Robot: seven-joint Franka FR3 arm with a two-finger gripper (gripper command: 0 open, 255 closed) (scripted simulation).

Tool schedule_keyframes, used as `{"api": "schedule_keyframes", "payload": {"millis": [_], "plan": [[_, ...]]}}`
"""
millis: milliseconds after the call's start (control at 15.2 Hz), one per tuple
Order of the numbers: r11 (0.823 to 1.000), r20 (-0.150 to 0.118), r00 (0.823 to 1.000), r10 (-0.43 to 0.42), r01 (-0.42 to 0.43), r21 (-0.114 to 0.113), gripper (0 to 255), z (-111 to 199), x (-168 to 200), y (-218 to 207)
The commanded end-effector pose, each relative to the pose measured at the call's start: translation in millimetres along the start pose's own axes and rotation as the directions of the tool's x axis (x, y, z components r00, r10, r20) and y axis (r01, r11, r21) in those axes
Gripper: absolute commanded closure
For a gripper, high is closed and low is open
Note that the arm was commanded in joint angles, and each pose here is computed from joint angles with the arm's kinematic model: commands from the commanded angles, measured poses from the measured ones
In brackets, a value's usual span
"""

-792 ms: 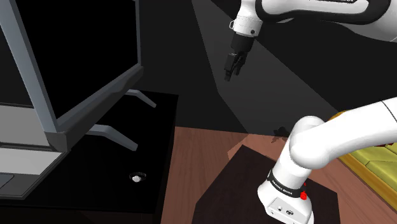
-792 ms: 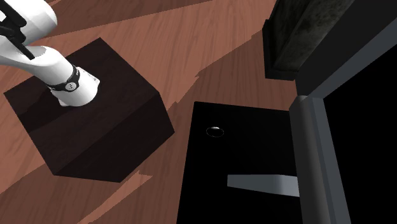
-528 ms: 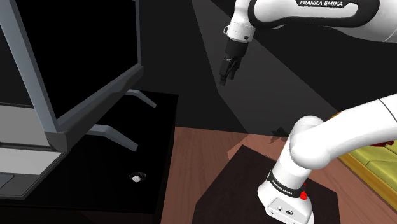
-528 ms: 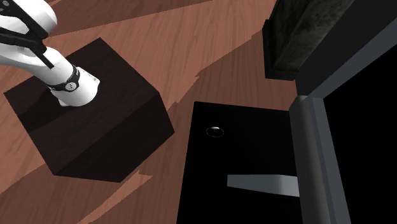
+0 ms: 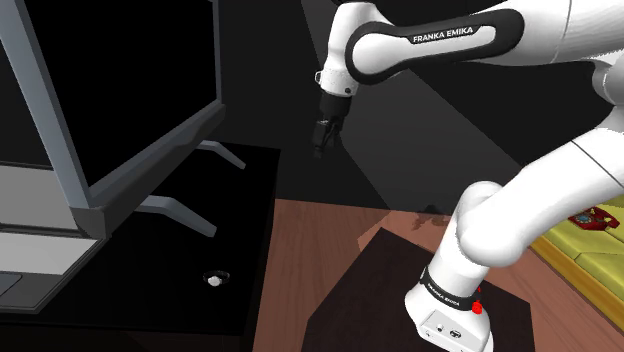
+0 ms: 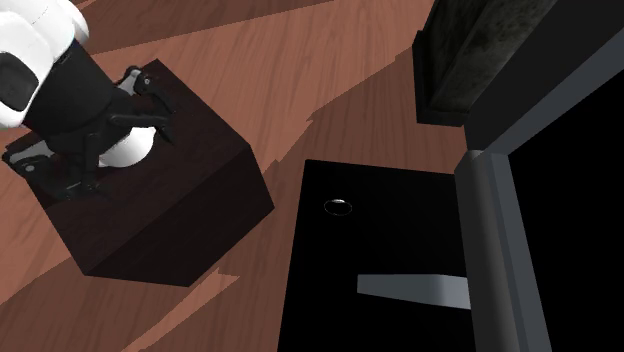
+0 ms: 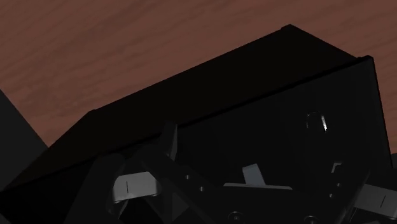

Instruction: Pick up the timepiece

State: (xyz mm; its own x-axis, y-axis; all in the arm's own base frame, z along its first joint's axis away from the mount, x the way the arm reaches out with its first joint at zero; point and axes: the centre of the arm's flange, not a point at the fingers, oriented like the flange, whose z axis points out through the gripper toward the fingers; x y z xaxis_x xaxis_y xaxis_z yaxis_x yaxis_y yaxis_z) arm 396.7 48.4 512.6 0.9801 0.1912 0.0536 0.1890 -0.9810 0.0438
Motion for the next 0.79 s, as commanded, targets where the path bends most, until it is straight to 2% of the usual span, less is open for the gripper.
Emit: {"api": "schedule_keyframes", "payload": {"millis": [0, 726], "plan": [[1.0, 0.003, 1.0, -0.027, 0.027, 0.009, 0, 20, 15, -8], [0.983, 0.023, 0.984, -0.175, 0.174, 0.06, 0, 128, 89, -70]]}}
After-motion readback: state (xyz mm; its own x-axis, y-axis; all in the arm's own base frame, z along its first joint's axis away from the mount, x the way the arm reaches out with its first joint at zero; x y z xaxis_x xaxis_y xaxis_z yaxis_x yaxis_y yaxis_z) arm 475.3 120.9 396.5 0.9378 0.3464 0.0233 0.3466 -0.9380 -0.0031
